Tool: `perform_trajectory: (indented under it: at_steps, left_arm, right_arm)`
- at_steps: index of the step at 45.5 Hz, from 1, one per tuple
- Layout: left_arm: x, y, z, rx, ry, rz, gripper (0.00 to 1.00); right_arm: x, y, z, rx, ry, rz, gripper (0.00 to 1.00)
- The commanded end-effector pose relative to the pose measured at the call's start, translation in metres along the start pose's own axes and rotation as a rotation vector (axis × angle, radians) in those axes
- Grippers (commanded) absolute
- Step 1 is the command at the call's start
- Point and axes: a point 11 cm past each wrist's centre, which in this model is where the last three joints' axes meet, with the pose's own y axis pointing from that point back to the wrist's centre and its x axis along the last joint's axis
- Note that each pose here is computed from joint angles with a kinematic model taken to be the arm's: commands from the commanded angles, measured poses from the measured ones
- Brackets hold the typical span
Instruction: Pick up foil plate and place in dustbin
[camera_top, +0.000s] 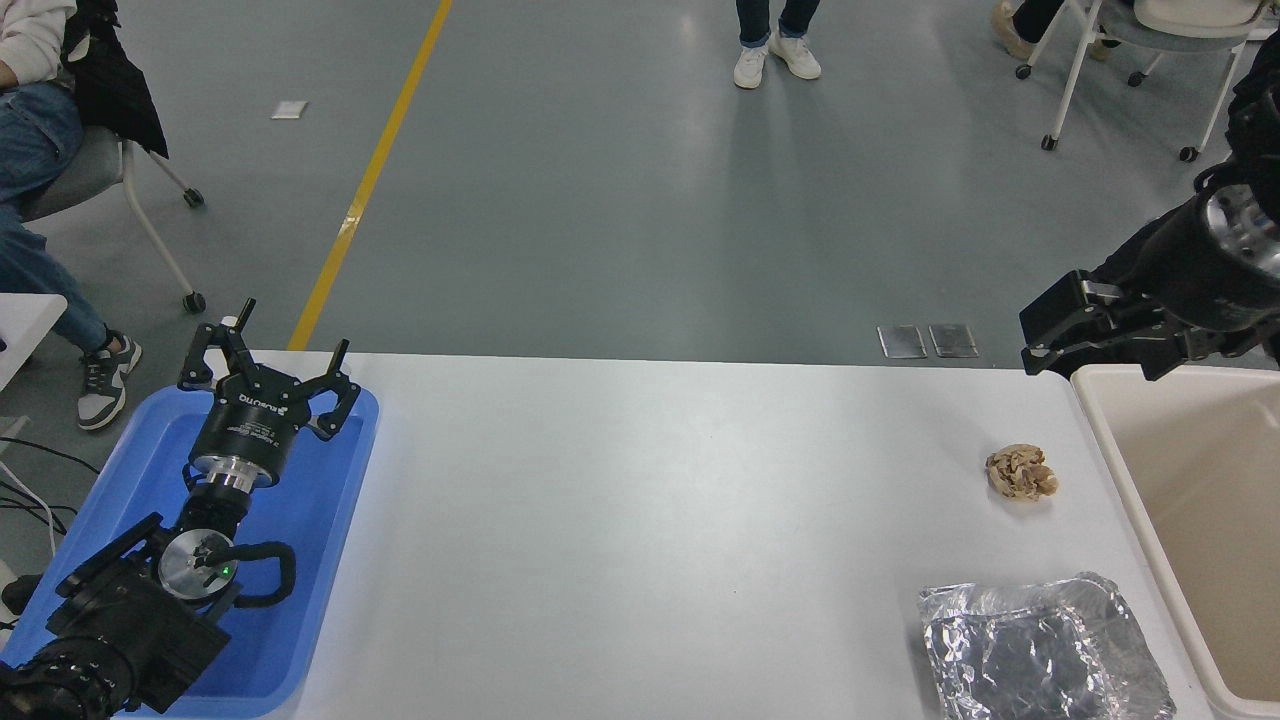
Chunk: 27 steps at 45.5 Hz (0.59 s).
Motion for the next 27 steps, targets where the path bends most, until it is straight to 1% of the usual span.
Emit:
perform_trajectory:
  at_steps: [1, 7, 15, 27]
  left_arm:
    - [0.0, 0.0, 0.0, -0.002, 0.001, 0.0, 1.0]
    - [0.0, 0.0, 0.0, 0.001, 0.0, 0.0, 1.0]
    - [0.0, 0.0, 0.0, 0.002, 0.0, 0.0, 1.0]
    - [0.0, 0.0, 0.0, 0.001, 0.0, 0.0, 1.0]
  right_arm:
    - [0.002, -0.007, -0.001, 0.001, 0.001, -0.007, 1.0]
    - [0.006, -0.01, -0.001, 0.024, -0.026, 0.001, 1.0]
    - [0.014, -0.007, 0.004, 0.066, -0.119, 0.027, 1.0]
    - [0.016, -0.004, 0.004, 0.066, -0.116, 0.036, 1.0]
